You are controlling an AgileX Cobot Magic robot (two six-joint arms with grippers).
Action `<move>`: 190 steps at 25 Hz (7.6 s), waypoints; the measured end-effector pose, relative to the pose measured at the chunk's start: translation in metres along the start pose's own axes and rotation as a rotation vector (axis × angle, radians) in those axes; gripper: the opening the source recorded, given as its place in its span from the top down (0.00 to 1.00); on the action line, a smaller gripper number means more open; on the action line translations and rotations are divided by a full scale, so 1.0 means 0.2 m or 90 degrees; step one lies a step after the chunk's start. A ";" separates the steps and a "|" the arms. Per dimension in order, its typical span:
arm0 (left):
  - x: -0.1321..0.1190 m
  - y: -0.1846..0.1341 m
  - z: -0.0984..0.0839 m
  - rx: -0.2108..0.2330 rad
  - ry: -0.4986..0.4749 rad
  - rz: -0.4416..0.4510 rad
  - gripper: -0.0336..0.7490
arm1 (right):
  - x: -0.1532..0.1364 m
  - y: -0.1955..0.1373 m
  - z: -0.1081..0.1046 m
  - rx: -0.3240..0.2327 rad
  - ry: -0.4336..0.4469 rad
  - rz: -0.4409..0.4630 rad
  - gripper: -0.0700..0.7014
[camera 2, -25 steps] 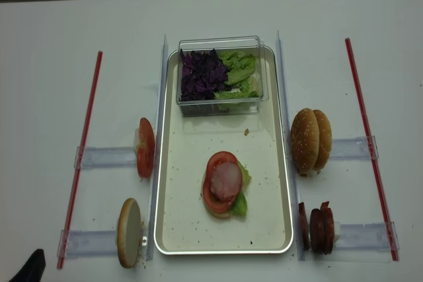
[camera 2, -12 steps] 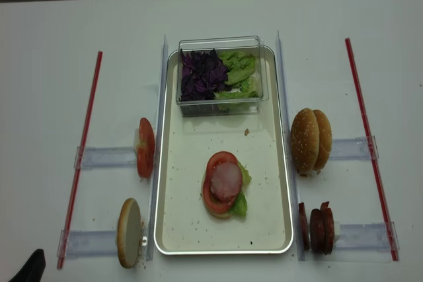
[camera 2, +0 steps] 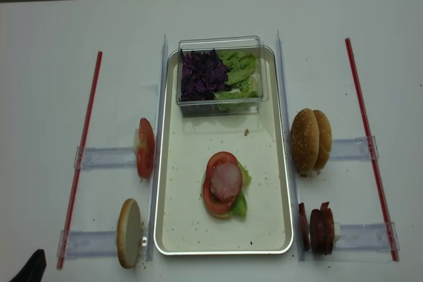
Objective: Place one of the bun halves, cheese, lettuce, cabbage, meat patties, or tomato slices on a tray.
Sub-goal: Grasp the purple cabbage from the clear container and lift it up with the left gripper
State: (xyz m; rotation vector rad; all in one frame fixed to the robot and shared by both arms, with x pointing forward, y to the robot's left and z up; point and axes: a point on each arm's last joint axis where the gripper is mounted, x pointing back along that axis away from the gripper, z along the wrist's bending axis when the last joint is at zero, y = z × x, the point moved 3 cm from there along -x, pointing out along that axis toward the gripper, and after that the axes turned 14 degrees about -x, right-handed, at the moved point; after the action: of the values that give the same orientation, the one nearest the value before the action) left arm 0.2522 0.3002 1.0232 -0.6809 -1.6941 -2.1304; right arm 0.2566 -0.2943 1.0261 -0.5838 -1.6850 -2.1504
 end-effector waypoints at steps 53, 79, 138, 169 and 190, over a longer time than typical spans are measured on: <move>-1.40 1.02 0.20 -0.046 -0.123 0.303 0.17 | 0.00 0.00 0.00 0.000 0.000 0.000 0.66; -1.95 0.88 0.16 -0.049 -0.205 0.535 0.17 | 0.00 0.00 0.00 0.000 0.000 0.000 0.66; -1.78 1.00 -0.75 -0.294 -0.339 0.479 0.17 | 0.00 0.00 0.00 0.000 0.000 0.000 0.66; -1.87 1.11 -0.79 -0.267 -0.314 0.324 0.26 | 0.00 0.00 0.00 0.000 0.000 0.000 0.66; -2.00 0.98 -0.83 -0.282 -0.320 0.351 0.27 | 0.00 0.00 0.00 0.000 0.000 0.000 0.66</move>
State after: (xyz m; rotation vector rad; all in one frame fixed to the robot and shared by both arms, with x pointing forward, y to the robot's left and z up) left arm 0.6632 0.0788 0.9302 -1.7019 -1.0212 -2.0175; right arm 0.2566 -0.2943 1.0261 -0.5837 -1.6854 -2.1500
